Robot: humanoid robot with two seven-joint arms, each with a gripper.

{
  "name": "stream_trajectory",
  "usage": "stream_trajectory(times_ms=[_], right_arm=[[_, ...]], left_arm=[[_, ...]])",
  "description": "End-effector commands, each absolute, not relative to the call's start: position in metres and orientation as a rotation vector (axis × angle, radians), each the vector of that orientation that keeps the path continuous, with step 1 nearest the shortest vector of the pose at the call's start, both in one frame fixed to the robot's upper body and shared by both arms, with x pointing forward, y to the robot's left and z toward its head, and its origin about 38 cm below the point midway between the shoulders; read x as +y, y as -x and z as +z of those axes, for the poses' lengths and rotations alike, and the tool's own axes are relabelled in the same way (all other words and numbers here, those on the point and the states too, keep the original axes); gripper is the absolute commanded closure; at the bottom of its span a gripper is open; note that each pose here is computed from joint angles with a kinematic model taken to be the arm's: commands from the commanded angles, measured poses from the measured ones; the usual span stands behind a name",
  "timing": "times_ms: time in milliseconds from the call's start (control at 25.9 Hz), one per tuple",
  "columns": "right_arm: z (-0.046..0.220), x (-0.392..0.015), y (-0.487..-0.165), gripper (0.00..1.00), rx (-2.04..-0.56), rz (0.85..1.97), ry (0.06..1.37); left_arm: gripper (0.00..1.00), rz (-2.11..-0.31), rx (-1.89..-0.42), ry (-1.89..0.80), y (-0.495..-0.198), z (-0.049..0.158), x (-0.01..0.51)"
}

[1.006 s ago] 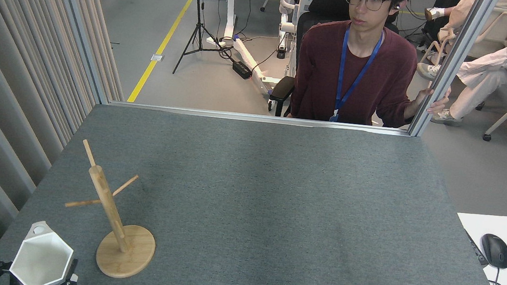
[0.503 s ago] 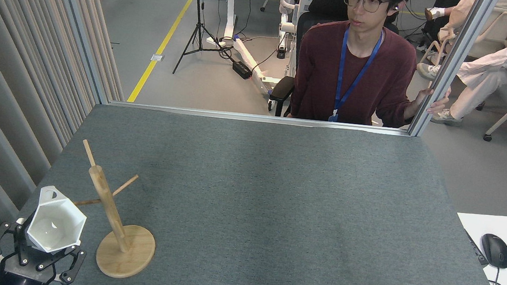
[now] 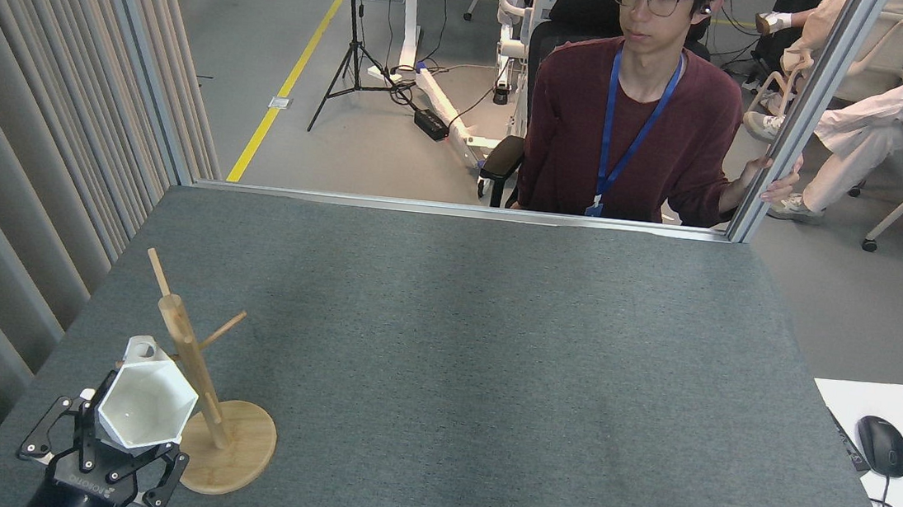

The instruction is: Hang cup on storage rack

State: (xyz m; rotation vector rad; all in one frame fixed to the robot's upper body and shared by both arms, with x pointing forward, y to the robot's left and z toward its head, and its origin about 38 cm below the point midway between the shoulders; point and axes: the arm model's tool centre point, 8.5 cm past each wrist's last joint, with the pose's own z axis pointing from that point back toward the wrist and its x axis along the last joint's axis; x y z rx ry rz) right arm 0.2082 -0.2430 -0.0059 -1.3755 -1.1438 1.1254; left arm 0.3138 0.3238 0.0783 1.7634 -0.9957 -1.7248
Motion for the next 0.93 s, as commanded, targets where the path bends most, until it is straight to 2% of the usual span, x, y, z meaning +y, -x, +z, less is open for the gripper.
stream_trajectory(times_ms=[0,116,309,387,464,580,657,773,890], right_arm=[[-0.006,-0.242,-0.208,0.02,-1.148,1.123,1.378],[-0.006,-0.242,-0.208,0.02,-1.148,1.123,1.378],[-0.005,-0.242,-0.209,0.02,-1.151,1.123,1.378],[-0.005,-0.241,-0.209,0.02,-1.152,1.122,1.376],[-0.005,-0.241,-0.209,0.02,-1.154,1.123,1.375],[-0.005,-0.242,-0.207,0.02,-1.152,1.126,1.375],[-0.005,-0.242,-0.206,0.02,-1.153,1.13,1.375],[-0.003,-0.244,-0.207,0.01,-1.15,1.131,1.385],[-0.002,-0.246,-0.207,0.01,-1.156,1.139,1.39]], left_arm=[[0.0,-1.734,-1.016,-1.752,-0.315,0.076,0.32],[0.0,-1.739,-1.013,-1.738,-0.311,0.072,0.32],[0.0,-1.756,-0.976,-1.669,-0.282,0.052,0.321],[0.0,-1.73,-0.966,-1.637,-0.265,0.045,0.325],[0.0,-1.646,-0.979,-1.633,-0.255,0.049,0.341],[0.0,-1.452,-1.075,-1.563,-0.244,0.057,0.363],[0.0,-1.351,-1.198,-1.424,-0.235,0.061,0.372],[0.0,-1.273,-1.284,-1.232,-0.227,0.062,0.38],[0.0,-1.253,-1.349,-1.124,-0.213,0.054,0.379]])
